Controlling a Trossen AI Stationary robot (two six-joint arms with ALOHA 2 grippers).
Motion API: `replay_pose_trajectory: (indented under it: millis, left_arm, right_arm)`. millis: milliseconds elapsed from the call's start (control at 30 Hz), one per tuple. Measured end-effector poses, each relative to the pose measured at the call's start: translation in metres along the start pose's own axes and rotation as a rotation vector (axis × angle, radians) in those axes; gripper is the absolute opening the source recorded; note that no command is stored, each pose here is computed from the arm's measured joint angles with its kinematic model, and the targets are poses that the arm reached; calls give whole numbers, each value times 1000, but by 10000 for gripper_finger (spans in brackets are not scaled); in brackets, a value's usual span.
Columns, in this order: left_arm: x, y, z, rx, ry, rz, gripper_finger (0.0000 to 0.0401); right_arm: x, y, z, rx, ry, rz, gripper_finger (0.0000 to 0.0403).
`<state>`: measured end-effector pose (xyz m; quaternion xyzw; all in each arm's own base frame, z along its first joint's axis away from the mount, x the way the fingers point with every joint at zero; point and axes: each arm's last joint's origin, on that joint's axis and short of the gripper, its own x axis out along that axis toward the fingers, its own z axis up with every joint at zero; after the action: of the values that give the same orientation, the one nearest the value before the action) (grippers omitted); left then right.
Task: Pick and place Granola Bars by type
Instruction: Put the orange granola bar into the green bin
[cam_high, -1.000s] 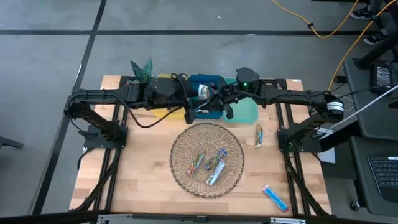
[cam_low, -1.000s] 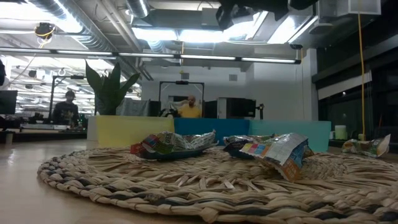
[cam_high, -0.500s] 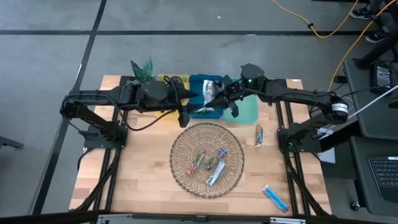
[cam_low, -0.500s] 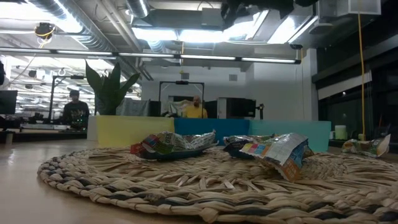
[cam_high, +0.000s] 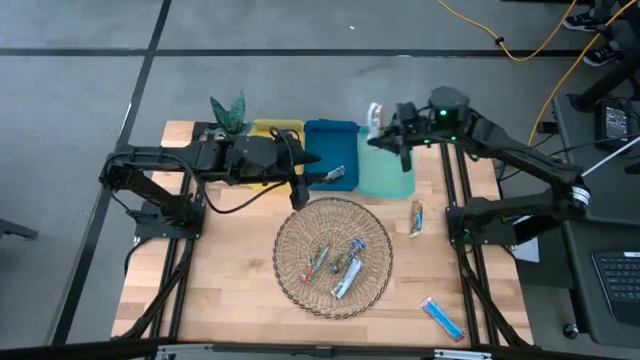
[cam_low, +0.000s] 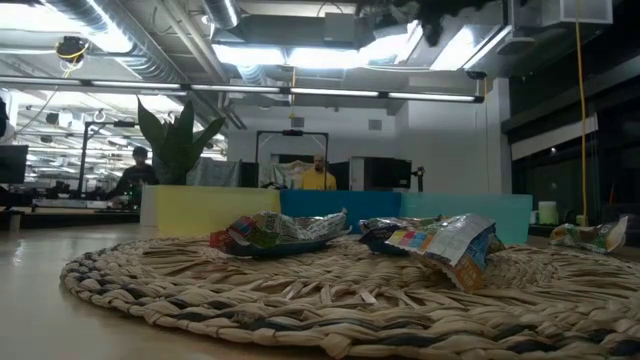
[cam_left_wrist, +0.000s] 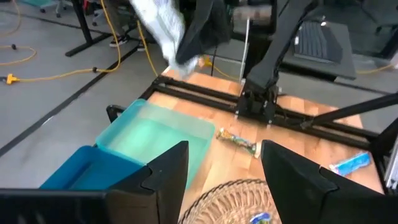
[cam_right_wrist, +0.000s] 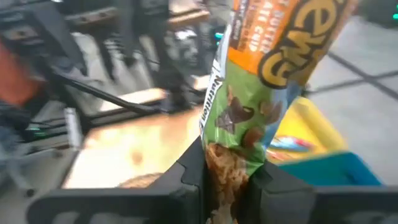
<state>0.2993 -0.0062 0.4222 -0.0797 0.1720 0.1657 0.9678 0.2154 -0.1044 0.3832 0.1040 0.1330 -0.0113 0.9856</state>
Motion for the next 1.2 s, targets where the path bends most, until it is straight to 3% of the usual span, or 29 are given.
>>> replay_pose_trajectory:
  millis: [233, 500, 800, 1200]
  left_arm:
    - [2, -1, -1, 1, 6, 1, 190]
    - [2, 0, -1, 0, 4, 4, 191]
    - [2, 0, -1, -1, 4, 4, 190]
    - [2, 0, -1, -7, 4, 4, 185]
  right_arm:
    - [-44, 5, -7, 44, 61, -133, 33]
    - [-63, 3, -20, 111, 159, -291, 58]
    - [-59, -15, -38, 203, 352, -380, 39]
    - [-31, -66, -64, 272, 597, -443, 47]
